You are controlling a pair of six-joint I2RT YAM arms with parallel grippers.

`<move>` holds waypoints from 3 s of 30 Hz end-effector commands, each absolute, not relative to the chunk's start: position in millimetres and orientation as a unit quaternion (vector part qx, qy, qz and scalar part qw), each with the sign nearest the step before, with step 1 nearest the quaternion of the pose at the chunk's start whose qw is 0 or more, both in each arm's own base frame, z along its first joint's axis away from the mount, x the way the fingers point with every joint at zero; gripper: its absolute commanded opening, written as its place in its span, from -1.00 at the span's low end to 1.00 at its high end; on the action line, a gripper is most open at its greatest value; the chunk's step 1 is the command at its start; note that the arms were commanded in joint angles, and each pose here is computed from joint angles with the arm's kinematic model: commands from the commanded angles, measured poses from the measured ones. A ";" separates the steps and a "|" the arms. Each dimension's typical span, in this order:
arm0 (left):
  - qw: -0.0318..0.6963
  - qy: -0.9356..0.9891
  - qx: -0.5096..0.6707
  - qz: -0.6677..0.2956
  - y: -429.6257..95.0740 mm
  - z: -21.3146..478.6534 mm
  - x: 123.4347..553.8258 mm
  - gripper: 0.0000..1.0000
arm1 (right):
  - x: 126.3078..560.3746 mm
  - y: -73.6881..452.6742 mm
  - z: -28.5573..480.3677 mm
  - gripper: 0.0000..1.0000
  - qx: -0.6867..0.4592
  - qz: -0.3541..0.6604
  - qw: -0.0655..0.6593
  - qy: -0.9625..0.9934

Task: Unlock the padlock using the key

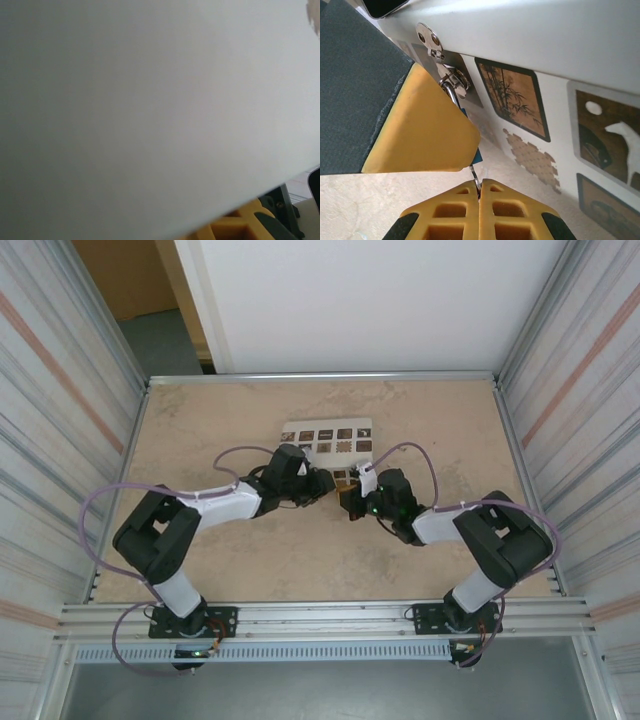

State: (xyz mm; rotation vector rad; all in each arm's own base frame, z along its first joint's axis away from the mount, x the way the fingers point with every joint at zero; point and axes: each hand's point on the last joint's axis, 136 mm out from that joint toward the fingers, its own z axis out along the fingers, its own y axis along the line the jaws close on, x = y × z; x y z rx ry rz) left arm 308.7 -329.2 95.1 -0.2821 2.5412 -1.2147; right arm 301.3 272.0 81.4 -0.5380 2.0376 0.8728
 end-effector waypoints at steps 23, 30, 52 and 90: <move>0.093 0.883 -0.083 -0.452 -334.1 69.3 273.3 -0.20 | 290.8 249.2 27.6 -1.00 -0.147 0.335 0.335 0.868; 0.139 0.876 -0.079 -0.456 -312.4 94.5 271.6 -0.03 | 286.6 248.8 39.8 -1.00 -0.142 0.344 0.306 0.876; 0.275 0.783 -0.146 -0.538 -258.9 138.4 257.8 0.30 | 266.5 282.6 76.3 -1.00 0.000 0.445 0.204 0.872; 0.232 0.733 -0.251 -0.589 -309.3 93.0 278.1 -0.13 | 257.5 299.4 70.7 -1.00 0.059 0.466 0.159 0.869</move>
